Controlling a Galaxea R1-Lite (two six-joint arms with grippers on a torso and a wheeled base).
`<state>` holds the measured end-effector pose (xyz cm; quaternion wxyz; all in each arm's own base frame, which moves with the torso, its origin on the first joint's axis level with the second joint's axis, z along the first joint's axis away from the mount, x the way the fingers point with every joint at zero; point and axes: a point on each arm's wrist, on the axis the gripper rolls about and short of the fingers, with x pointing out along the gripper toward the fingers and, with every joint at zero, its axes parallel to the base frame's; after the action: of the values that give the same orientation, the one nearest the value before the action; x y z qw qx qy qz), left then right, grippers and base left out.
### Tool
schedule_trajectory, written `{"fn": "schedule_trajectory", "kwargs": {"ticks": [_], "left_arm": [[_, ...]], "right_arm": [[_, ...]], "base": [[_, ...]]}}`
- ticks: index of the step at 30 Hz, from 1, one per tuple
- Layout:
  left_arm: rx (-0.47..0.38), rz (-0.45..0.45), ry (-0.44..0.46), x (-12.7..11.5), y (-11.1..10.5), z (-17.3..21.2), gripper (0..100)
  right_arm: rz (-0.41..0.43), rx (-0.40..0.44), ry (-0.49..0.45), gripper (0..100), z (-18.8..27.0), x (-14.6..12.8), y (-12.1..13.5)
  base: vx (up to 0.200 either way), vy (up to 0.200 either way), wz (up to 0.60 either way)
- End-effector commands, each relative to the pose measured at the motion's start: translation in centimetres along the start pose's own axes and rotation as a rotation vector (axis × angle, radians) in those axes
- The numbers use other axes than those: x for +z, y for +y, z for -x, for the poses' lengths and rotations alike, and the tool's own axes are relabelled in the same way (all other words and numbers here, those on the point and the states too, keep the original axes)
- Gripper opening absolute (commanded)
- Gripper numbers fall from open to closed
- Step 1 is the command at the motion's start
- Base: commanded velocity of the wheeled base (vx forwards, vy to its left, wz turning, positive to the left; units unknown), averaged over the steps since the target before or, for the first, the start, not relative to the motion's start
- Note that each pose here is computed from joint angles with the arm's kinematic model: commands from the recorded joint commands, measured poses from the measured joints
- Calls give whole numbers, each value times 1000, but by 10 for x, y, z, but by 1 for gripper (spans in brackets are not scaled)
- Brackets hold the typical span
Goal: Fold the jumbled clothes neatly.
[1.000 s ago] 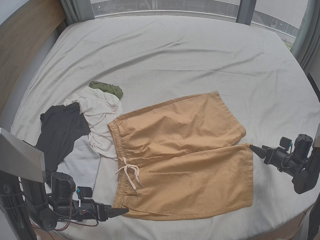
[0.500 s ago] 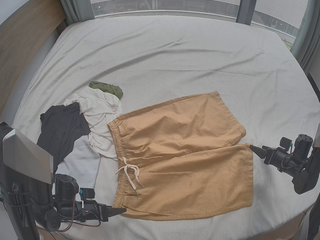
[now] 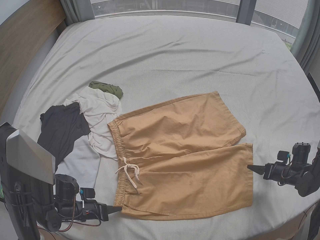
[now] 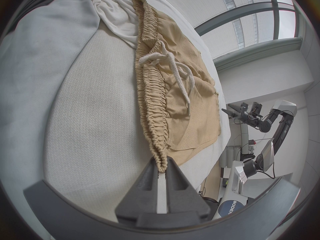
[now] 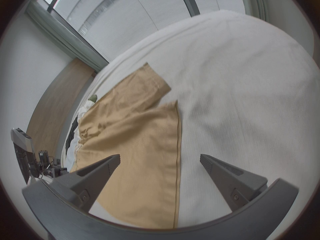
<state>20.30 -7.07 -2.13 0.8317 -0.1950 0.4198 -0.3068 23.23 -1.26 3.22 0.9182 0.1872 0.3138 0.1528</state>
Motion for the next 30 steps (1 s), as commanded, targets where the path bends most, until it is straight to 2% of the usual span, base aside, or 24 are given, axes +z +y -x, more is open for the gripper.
{"fn": "schedule_trajectory", "kwargs": {"ticks": [1, 4, 16, 30], "left_arm": [[1, 5, 14, -4, -1, 2, 0], [-4, 0, 17, -4, -3, 1, 0], [-5, -2, 14, -3, -3, 2, 0], [-4, -1, 16, -4, -3, 1, 0]], "right_arm": [[22, 15, 55, 100, 17, -7, 16], [37, 3, 109, 100, 18, -17, 15], [-29, -46, 349, 100, 1, -59, -4], [-5, -38, 418, 100, -15, -75, 0]], "base": [[0, 0, 0], [0, 0, 0], [0, 0, 0], [0, 0, 0]]}}
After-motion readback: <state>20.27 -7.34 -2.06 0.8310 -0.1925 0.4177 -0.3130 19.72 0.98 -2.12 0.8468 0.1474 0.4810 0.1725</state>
